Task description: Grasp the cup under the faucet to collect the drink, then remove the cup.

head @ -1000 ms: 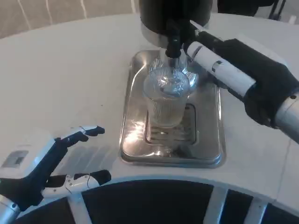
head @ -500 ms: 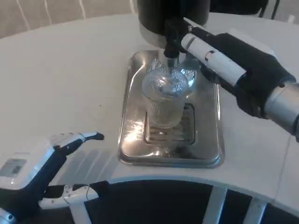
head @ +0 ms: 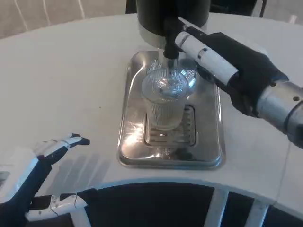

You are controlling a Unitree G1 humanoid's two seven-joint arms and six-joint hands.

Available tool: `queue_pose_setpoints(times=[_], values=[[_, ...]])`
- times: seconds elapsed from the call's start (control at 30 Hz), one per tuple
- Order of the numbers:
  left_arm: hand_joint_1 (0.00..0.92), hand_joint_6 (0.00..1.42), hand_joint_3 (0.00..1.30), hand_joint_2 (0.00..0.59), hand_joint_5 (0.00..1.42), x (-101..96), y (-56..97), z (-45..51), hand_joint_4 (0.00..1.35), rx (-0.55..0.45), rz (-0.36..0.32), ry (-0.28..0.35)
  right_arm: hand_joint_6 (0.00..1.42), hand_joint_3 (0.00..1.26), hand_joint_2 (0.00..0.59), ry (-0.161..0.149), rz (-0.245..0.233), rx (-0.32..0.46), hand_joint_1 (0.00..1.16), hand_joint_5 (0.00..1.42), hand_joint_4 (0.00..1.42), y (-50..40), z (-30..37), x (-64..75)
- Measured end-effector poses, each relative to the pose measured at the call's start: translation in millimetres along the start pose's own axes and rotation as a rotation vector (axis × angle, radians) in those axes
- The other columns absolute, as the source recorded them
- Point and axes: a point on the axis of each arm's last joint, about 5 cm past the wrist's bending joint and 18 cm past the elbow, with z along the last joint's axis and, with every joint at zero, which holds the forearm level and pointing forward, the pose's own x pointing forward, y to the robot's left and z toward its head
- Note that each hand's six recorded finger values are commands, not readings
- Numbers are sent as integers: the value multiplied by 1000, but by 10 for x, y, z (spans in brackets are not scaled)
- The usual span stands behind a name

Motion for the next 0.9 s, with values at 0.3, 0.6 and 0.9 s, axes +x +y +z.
queue_pose_setpoints(times=[0.3, 0.6, 0.9], values=[[57, 343, 304, 95, 237, 23, -4, 6, 178, -2, -3, -4, 35, 0, 549, -15, 19, -35, 0, 0, 0, -1, 60, 12], [57, 342, 304, 95, 236, 90, -3, 6, 185, -3, -9, -14, 32, 0, 550, -51, 28, -60, 0, 0, 0, 14, 119, -43], [55, 342, 304, 92, 244, 102, -21, -8, 187, -10, -30, -7, 0, 0, 517, -43, 76, -170, 0, 0, 0, 30, 215, -53]])
